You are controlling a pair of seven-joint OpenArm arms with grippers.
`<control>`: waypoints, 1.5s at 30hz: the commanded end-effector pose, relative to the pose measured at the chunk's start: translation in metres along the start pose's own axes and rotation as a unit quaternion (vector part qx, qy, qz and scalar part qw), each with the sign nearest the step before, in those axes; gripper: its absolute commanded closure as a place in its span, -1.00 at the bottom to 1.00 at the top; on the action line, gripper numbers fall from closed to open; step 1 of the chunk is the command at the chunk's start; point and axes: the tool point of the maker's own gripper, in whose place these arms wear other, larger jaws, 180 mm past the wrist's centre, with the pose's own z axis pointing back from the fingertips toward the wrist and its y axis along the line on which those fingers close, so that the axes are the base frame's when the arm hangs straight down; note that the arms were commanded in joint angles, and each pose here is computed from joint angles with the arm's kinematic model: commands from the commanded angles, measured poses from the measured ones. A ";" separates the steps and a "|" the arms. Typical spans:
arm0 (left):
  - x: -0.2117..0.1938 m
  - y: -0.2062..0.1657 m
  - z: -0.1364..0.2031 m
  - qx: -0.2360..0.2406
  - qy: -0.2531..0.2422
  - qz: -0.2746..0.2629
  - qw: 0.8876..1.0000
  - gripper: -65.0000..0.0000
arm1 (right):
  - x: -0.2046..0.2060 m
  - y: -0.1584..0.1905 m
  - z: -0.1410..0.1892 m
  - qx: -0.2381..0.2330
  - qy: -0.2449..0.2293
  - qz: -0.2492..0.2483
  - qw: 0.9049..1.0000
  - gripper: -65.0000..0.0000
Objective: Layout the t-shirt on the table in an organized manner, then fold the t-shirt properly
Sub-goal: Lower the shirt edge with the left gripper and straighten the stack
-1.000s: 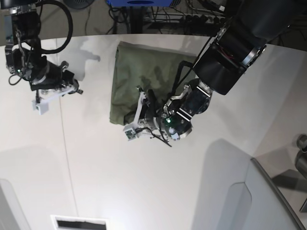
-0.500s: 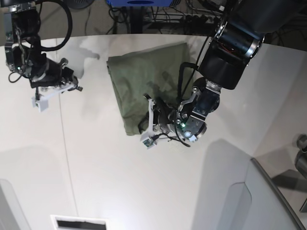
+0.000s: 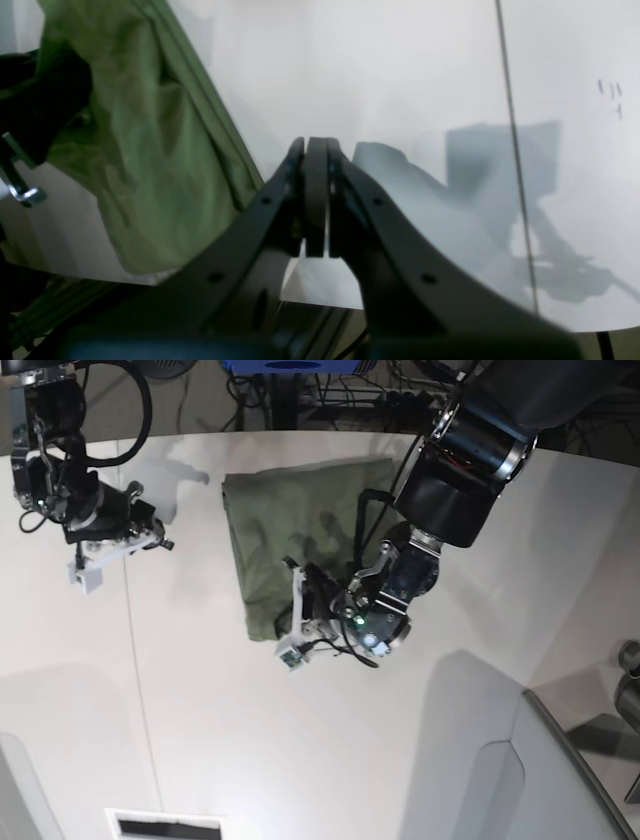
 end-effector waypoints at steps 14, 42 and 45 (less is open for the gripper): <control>0.020 -0.016 -0.002 -0.006 -0.004 -0.054 0.999 1.00 | 0.012 0.001 0.004 0.004 -0.017 0.006 1.000 1.00; 0.091 0.016 0.049 0.053 -0.045 -0.104 0.992 -0.50 | 0.013 0.003 0.003 0.006 -0.015 0.009 1.000 1.00; 0.092 0.013 0.065 0.066 -0.048 -0.117 0.990 -0.49 | 0.013 0.006 0.005 0.009 -0.017 0.013 1.000 1.00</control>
